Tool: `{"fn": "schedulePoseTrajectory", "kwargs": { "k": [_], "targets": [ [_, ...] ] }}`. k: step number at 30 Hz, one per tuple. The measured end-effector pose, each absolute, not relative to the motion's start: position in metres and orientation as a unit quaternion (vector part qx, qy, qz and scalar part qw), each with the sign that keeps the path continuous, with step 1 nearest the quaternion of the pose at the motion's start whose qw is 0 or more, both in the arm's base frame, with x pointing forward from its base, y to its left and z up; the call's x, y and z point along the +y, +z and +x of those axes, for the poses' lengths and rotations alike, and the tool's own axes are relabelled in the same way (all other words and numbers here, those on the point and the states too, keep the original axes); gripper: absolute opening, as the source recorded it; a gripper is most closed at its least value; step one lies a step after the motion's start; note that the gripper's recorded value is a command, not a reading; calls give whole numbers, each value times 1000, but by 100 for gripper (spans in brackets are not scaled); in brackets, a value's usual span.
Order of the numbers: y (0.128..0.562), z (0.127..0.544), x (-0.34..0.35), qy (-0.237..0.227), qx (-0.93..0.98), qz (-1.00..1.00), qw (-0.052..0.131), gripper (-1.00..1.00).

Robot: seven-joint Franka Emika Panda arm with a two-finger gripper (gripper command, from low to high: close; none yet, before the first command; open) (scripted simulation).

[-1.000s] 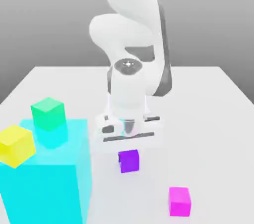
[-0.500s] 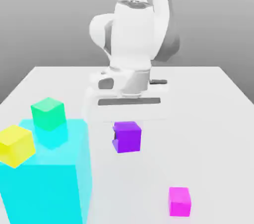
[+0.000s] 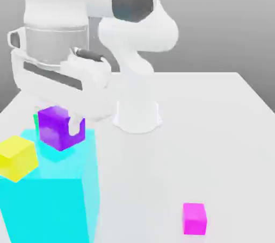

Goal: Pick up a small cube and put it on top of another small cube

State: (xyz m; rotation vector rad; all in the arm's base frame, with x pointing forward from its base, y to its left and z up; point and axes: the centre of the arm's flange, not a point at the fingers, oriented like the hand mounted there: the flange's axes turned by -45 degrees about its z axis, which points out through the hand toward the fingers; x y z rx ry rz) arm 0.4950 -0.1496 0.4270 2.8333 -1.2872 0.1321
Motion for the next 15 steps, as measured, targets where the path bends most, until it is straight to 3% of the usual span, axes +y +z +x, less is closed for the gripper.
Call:
{"fn": "schedulePoseTrajectory", "kwargs": {
  "k": [6, 9, 10, 15],
  "targets": [
    [459, 501, -208, 6, -578, 816, -1, -100],
    [426, 501, -218, 1, -601, 800, -2, -100],
    [410, 501, -220, 1, -603, 798, -2, 100],
    [410, 500, -220, 1, -603, 798, -2, 100]
  ]
}}
